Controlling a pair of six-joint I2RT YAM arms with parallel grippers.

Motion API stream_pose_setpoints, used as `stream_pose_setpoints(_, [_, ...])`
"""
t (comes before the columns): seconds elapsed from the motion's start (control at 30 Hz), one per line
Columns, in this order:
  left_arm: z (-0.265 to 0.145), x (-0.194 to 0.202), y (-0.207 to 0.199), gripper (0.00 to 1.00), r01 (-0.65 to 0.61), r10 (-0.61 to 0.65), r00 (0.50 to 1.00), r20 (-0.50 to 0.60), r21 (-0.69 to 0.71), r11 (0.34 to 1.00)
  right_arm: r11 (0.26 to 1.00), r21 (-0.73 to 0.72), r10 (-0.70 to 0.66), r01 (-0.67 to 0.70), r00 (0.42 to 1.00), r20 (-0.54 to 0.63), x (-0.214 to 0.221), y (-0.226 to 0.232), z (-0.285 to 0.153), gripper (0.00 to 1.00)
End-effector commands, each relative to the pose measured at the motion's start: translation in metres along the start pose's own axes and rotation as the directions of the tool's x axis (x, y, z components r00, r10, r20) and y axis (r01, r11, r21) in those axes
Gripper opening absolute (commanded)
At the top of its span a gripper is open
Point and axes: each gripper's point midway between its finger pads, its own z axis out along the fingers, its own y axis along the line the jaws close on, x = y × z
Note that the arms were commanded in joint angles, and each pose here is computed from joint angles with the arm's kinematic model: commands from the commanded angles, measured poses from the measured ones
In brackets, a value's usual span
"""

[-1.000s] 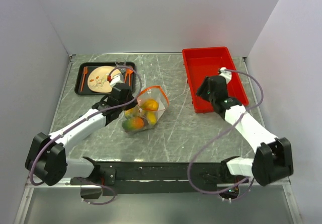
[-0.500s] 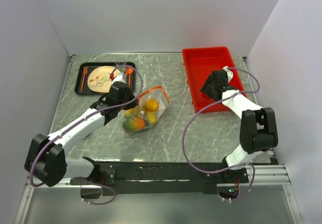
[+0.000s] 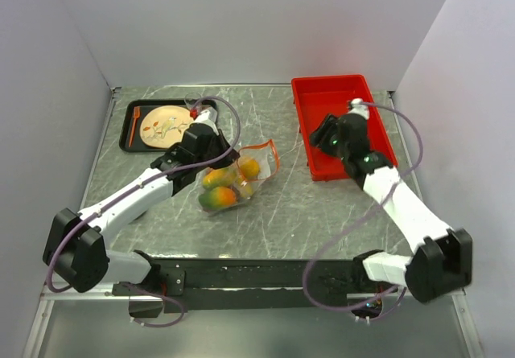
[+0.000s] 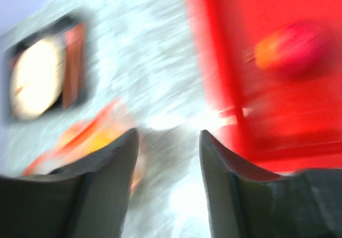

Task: Open the zip-top bag and remove the fake food

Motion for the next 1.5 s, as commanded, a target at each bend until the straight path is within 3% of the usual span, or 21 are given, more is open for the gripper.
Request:
stream_pose_setpoints(0.0, [-0.003,-0.017,-0.030,0.01,0.012,-0.015,0.999,0.040,0.085,0.996,0.963,-0.270,-0.014,-0.007,0.997,-0.078,0.042,0.082,-0.033,0.51])
stream_pose_setpoints(0.17, [-0.009,-0.011,-0.037,0.01,0.020,-0.023,0.999,0.030,0.102,0.995,0.930,-0.367,-0.085,0.014,0.980,-0.178,0.085,0.124,-0.025,0.32])
stream_pose_setpoints(0.33, [-0.019,-0.016,-0.031,0.01,0.031,-0.036,0.997,0.072,0.067,0.997,0.903,-0.424,-0.174,0.062,0.957,-0.231,0.126,0.143,-0.011,0.29])
stream_pose_setpoints(0.47, [-0.025,-0.018,-0.031,0.01,0.034,-0.040,0.996,0.080,0.068,0.997,0.862,-0.493,-0.235,0.120,0.956,-0.177,0.139,0.152,0.005,0.29])
stream_pose_setpoints(0.63, [-0.032,-0.016,-0.033,0.01,0.023,-0.029,0.997,0.075,0.079,0.997,0.845,-0.486,-0.301,0.222,0.950,-0.088,0.146,0.153,0.024,0.47])
stream_pose_setpoints(0.9, [-0.045,-0.015,-0.042,0.01,-0.006,-0.004,0.997,0.071,0.140,0.990,0.840,-0.393,-0.413,0.374,0.911,-0.017,0.156,0.143,0.053,0.57])
stream_pose_setpoints(1.27, [-0.051,-0.008,-0.059,0.01,-0.066,0.059,0.998,0.033,0.244,0.968,0.792,-0.388,-0.480,0.471,0.874,0.082,0.160,0.147,0.057,0.76])
stream_pose_setpoints(1.47, [-0.058,-0.010,-0.065,0.01,-0.081,0.071,0.996,0.046,0.283,0.956,0.748,-0.427,-0.532,0.508,0.844,0.072,0.174,0.154,0.062,0.85])
